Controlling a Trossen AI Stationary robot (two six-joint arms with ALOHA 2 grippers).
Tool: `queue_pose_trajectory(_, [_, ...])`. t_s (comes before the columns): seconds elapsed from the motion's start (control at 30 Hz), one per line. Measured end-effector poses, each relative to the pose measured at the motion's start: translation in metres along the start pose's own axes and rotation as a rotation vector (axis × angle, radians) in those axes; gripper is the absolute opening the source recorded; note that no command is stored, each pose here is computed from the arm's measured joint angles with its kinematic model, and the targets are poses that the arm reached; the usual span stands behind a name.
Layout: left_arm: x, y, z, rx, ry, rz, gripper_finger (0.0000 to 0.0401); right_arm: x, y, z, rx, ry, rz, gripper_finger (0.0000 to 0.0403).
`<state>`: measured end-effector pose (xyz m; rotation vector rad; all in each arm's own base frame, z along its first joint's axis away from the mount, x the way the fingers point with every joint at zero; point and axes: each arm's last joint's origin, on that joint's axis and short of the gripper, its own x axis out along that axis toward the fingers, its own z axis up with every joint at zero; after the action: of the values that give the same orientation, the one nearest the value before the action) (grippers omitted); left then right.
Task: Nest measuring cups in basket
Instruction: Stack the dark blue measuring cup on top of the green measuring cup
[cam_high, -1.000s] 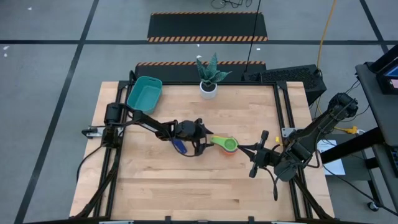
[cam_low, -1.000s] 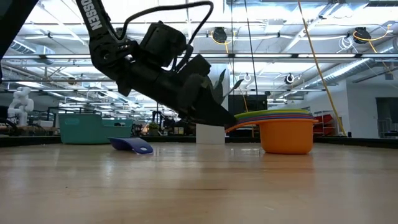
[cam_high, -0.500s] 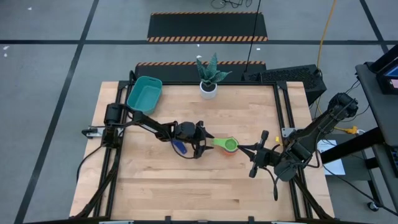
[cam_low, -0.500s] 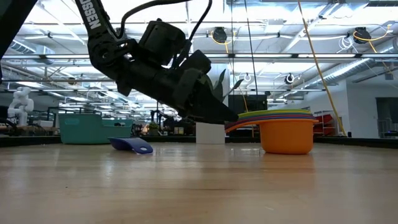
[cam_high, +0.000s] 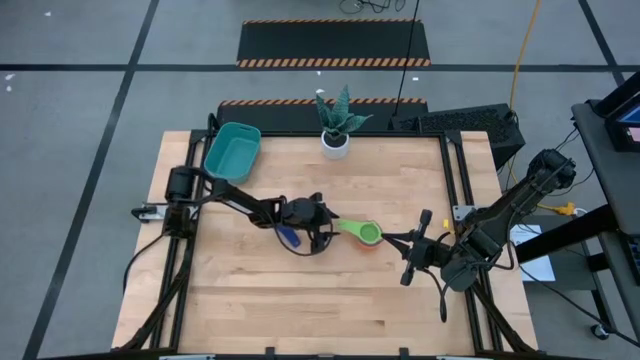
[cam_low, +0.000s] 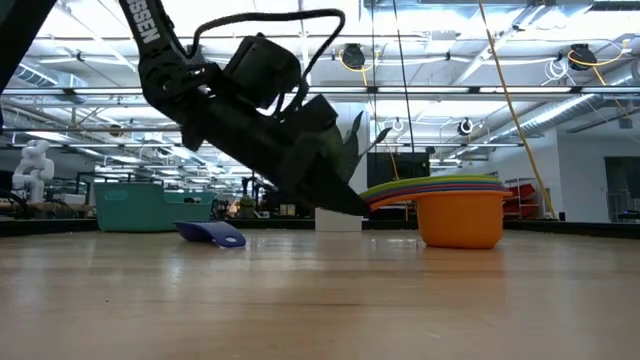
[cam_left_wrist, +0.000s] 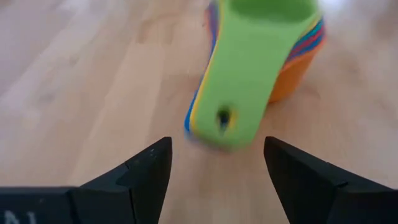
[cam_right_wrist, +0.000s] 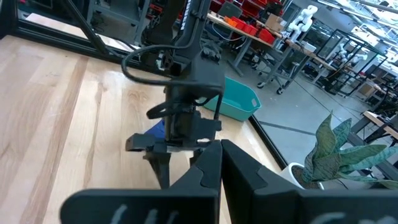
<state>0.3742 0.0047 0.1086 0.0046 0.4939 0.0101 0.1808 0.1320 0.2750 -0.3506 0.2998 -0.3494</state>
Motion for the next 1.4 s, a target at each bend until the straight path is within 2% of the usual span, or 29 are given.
queue_pose_trajectory(0.17, [-0.016,-0.004,0.009,0.042,0.090,-0.002,0.0255,0.000,0.001,-0.001,-0.008,0.005,0.028,0.0000])
queue_pose_trajectory(0.47, [-0.057,-0.029,0.018,0.080,0.313,-0.065,0.0255,0.000,0.001,-0.001,-0.001,0.007,0.051,0.0000])
queue_pose_trajectory(0.63, [-0.071,-0.039,0.013,0.070,0.432,0.011,0.0255,0.000,0.002,0.000,0.023,0.004,0.060,0.0000])
queue_pose_trajectory(0.77, [-0.077,-0.050,0.002,0.134,0.536,0.037,0.0255,0.000,0.002,0.001,0.035,-0.001,0.060,0.0000])
queue_pose_trajectory(0.93, [-0.083,-0.063,-0.003,0.218,0.582,0.078,0.0255,0.000,0.002,0.001,0.036,-0.002,0.060,0.0000])
queue_pose_trajectory(1.13, [-0.084,-0.069,-0.003,0.320,0.575,0.044,0.0255,0.000,0.002,0.001,0.040,-0.004,0.060,0.0000])
queue_pose_trajectory(1.23, [-0.082,-0.060,-0.003,0.288,0.578,0.069,0.0255,0.000,0.002,0.002,0.043,-0.006,0.060,0.0000])
queue_pose_trajectory(1.33, [-0.081,-0.050,-0.003,0.197,0.581,0.102,0.0255,0.000,0.003,0.004,0.064,-0.016,0.081,0.0000])
queue_pose_trajectory(1.4, [-0.080,-0.047,-0.003,0.145,0.587,0.064,0.0255,-0.001,0.003,0.006,0.089,-0.031,0.114,0.0000])
